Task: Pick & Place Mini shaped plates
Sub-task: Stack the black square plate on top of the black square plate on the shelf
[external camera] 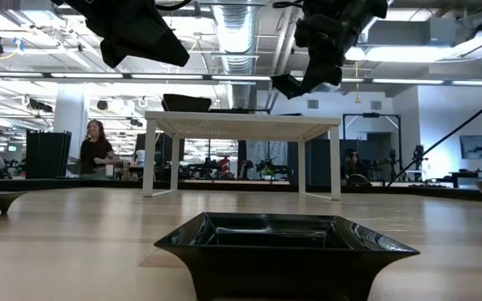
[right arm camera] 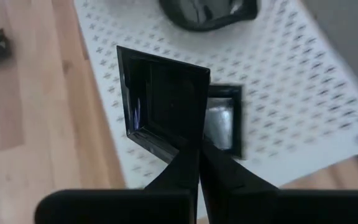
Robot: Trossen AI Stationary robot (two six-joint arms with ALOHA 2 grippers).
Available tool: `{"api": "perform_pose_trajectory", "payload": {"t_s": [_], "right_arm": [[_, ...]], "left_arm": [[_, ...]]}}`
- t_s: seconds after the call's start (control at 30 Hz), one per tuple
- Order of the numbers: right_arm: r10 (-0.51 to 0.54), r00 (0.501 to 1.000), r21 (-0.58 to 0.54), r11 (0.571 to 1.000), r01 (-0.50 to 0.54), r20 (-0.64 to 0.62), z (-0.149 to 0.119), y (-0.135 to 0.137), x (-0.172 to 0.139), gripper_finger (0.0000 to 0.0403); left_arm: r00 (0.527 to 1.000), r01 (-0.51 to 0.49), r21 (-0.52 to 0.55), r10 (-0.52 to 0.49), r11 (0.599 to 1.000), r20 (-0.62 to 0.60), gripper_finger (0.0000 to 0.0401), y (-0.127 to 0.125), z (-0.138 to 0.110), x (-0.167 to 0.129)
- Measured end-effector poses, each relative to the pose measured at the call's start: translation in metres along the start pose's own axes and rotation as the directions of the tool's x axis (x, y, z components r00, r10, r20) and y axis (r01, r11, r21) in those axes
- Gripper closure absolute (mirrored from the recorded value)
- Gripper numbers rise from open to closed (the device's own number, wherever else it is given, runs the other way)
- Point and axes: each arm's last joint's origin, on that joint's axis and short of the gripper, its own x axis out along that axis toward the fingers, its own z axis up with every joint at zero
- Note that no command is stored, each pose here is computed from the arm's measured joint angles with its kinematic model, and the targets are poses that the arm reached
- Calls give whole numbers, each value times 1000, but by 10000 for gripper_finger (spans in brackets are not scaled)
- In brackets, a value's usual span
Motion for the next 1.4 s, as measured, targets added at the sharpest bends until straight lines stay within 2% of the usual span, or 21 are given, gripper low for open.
{"api": "perform_pose_trajectory", "payload": {"t_s": [0.13,0.23,0.3,0.73,1.03,1.27,1.4], "right_arm": [[-5,1000,-141,990,4,-8,1,-6,-2,402],[9,998,-304,952,-29,-68,-5,-6,-3,402],[11,997,-350,936,-39,-80,-7,-6,-2,402],[10,999,-338,941,-21,-36,-3,-10,-2,403],[7,1000,-184,983,-12,-30,-2,-10,-2,403],[25,998,-203,979,-36,-56,-10,-2,10,403],[-1,1000,-223,975,-3,-19,-5,1,11,403]], "left_arm": [[1000,0,0,0,1000,0,366,0,0,0],[1000,0,0,0,1000,0,366,0,0,0],[1000,0,1,0,1000,0,366,0,0,0],[1000,-7,-2,7,1000,4,366,0,0,0],[1000,-9,-3,9,1000,6,366,0,0,0],[1000,-9,-3,9,1000,6,366,0,0,0],[1000,-9,-3,9,1000,6,366,0,0,0]]}}
